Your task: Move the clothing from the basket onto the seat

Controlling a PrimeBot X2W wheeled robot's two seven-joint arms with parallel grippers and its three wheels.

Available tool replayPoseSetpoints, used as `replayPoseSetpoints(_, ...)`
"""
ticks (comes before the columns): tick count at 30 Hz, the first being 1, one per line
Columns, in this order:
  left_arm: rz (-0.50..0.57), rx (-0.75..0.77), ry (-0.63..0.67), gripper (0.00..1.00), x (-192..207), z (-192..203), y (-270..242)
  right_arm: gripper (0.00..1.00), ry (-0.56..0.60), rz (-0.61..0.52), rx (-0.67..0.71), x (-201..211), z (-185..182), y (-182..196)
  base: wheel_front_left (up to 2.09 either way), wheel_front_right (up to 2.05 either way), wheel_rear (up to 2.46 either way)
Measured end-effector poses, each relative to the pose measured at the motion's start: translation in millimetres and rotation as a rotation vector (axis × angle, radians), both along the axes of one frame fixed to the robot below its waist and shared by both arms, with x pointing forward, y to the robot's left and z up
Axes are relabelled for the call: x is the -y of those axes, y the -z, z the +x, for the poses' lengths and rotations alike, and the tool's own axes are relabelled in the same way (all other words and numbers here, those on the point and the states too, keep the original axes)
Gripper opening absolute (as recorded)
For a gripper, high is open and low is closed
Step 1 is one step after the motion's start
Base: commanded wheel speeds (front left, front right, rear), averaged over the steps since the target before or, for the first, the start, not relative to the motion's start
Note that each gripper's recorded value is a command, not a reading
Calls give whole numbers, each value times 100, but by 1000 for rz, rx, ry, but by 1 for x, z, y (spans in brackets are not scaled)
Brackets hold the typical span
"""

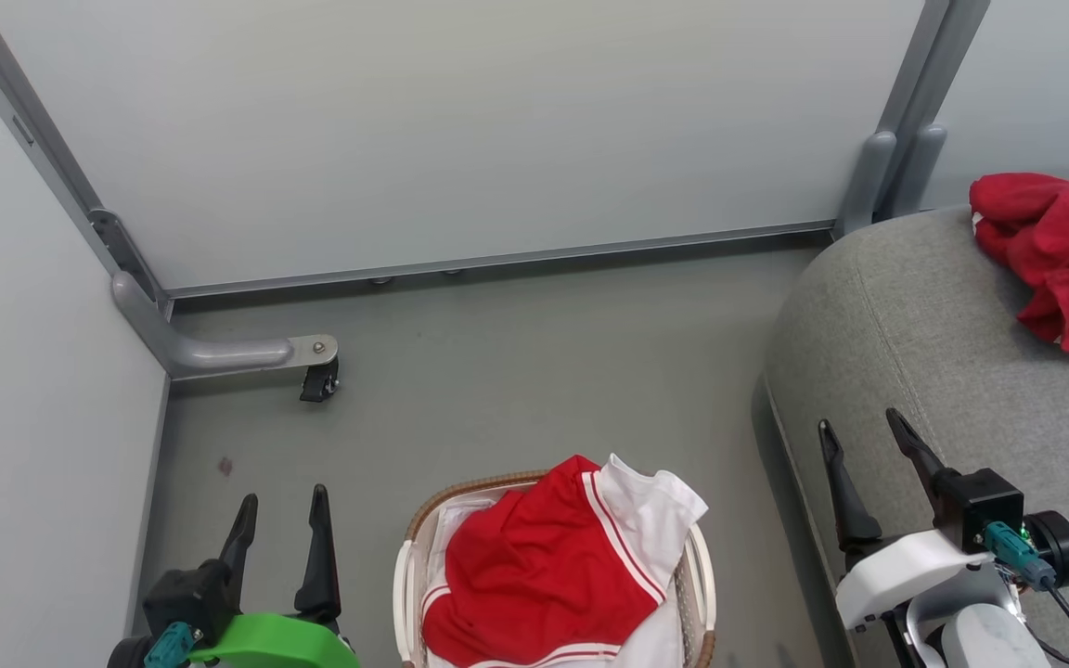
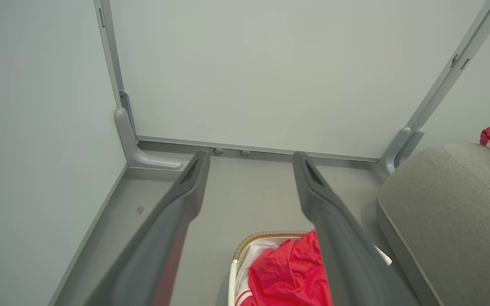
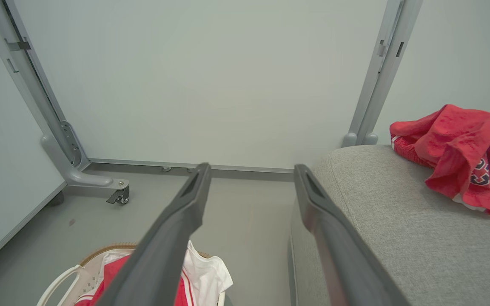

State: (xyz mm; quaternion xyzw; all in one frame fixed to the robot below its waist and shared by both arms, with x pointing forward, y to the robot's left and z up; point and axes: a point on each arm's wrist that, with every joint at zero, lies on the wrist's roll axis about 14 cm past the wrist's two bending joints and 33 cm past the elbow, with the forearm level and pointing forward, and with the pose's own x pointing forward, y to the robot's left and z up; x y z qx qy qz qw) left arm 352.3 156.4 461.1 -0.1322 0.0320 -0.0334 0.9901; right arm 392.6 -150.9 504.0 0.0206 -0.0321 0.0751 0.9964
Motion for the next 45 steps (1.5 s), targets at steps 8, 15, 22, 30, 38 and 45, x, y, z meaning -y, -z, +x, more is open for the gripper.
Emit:
replayPoseSetpoints(8,3,-2,9,100,3,1,1,100,-4,5,9,-1,1,-3,0,0,0)
replayPoseSetpoints(15,5,-8,13,100,4,3,3,100,-1,11,2,-1,1,-1,0,0,0)
replayPoseSetpoints(22,28,-12,32,100,8,16,4,100,0,14,7,0,12,-2,0,0,0)
replayPoseSetpoints(30,98,-77,157,100,36,60,29,100,0,16,21,0,41,-3,0,0,0)
replayPoseSetpoints(38,194,-281,366,100,84,87,103,100,3,19,3,3,73,11,0,0,0)
replayPoseSetpoints(45,269,-448,499,100,104,94,169,100,10,37,-10,9,95,26,0,0,0)
